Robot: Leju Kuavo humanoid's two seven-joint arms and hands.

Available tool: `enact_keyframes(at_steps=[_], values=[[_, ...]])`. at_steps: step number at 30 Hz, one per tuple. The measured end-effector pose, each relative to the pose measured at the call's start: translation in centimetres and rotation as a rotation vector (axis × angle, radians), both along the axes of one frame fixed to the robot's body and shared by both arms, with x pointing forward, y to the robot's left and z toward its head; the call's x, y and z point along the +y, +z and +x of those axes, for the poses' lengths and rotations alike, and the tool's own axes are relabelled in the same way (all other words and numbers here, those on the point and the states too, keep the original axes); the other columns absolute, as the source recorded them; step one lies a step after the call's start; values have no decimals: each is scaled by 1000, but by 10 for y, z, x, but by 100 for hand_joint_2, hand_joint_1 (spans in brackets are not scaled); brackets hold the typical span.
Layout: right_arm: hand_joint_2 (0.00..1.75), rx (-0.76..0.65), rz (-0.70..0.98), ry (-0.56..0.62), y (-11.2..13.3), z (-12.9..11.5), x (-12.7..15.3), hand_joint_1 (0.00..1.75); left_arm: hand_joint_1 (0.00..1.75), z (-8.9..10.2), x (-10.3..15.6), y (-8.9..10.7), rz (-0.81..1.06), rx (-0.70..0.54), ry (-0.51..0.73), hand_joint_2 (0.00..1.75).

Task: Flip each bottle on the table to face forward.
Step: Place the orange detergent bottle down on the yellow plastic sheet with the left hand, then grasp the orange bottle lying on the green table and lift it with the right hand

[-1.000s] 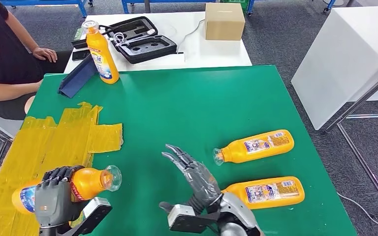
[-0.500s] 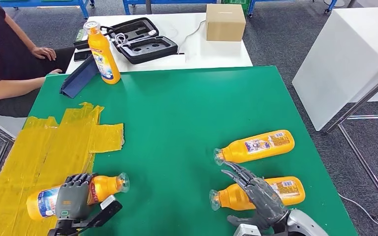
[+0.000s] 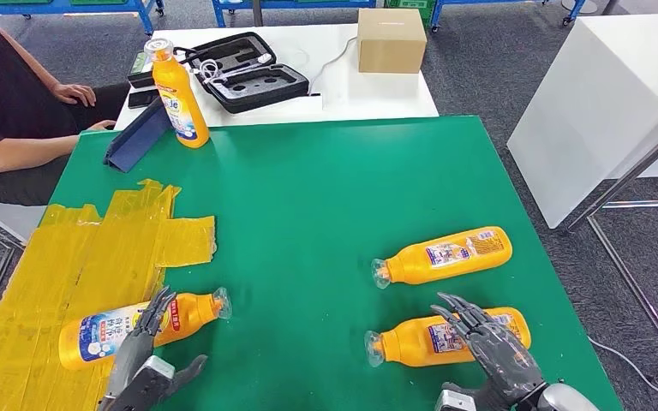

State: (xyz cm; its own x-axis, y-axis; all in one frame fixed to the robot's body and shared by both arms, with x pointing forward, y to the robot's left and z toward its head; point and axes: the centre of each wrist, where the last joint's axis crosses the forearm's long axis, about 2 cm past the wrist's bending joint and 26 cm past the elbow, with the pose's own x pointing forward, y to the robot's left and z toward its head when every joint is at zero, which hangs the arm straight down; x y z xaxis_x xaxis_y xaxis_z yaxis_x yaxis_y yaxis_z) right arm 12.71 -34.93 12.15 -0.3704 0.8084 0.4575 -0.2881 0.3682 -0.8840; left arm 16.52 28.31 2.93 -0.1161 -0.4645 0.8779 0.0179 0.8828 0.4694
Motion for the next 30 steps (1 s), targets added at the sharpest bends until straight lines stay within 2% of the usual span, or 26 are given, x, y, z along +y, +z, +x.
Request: enact_keyframes(at_steps=[5,18,21,30], values=[[175,47,-47,-38,-3,-12,-9,0,0,-15,-1,18,-186,-74,-45,0],[175,112,-135,-89,-4,-32,-22,0,0,-26,-3,51,-287,-217,-84,0],[175,93,-156,-102,-3,-28,-24,0,0,-27,-4,55,-297,-226,-98,0],[175,6,-234,-108,-11,7,-28,0,0,-27,-14,58,-316,-221,-114,0]])
